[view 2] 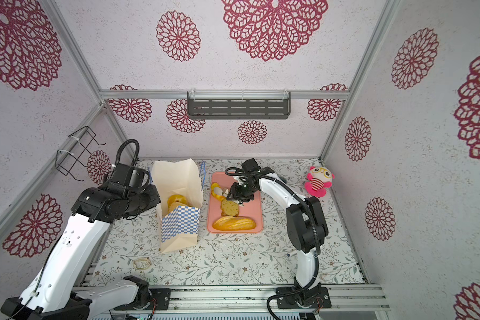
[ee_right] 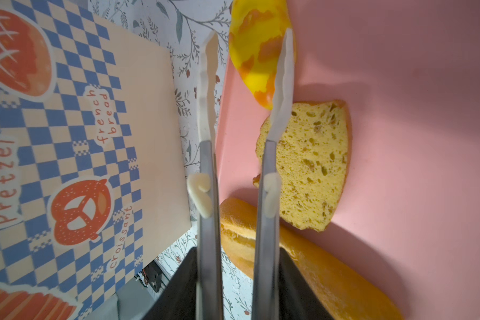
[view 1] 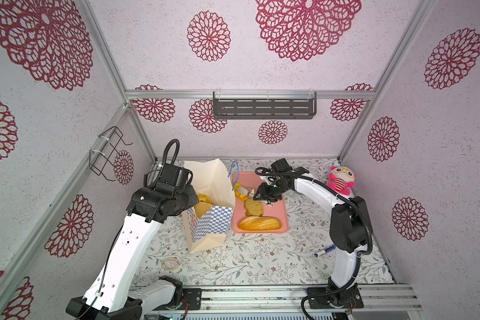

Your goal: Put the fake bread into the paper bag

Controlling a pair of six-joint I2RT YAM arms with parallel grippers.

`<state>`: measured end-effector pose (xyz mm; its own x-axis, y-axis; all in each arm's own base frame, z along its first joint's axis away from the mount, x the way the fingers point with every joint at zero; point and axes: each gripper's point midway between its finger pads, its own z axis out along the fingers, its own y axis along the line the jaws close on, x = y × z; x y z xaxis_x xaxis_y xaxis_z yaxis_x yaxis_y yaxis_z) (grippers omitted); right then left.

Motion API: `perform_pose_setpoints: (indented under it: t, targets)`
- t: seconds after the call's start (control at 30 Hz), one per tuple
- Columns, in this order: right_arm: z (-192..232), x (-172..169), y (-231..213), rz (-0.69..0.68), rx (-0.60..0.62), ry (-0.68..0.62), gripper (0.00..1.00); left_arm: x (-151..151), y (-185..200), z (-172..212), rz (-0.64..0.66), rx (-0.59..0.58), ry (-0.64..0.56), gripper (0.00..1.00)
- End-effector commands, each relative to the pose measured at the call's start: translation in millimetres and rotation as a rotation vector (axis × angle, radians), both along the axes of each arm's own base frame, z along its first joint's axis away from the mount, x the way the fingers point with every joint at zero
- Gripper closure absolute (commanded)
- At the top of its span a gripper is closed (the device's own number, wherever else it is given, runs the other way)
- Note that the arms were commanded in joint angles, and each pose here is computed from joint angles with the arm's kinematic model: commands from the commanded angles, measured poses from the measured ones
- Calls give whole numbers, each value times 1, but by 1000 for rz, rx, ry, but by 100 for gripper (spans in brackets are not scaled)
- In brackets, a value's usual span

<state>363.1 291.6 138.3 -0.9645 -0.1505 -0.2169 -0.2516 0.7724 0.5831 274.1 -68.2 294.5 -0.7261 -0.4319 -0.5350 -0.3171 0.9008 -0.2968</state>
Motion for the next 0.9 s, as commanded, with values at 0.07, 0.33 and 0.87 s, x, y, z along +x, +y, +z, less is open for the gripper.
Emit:
perform_pose_setpoints:
  t: [0.07, 0.33, 0.87]
  targets:
    - [6, 1, 2, 52, -8, -26, 58, 3, 0, 10, 10, -11, -53, 100]
    - [0, 3, 5, 52, 0, -16, 66, 3, 0, 10, 11, -10, -52, 100]
    - [46, 5, -2, 28, 47, -97, 100, 4, 2, 12, 16, -2, -59, 100]
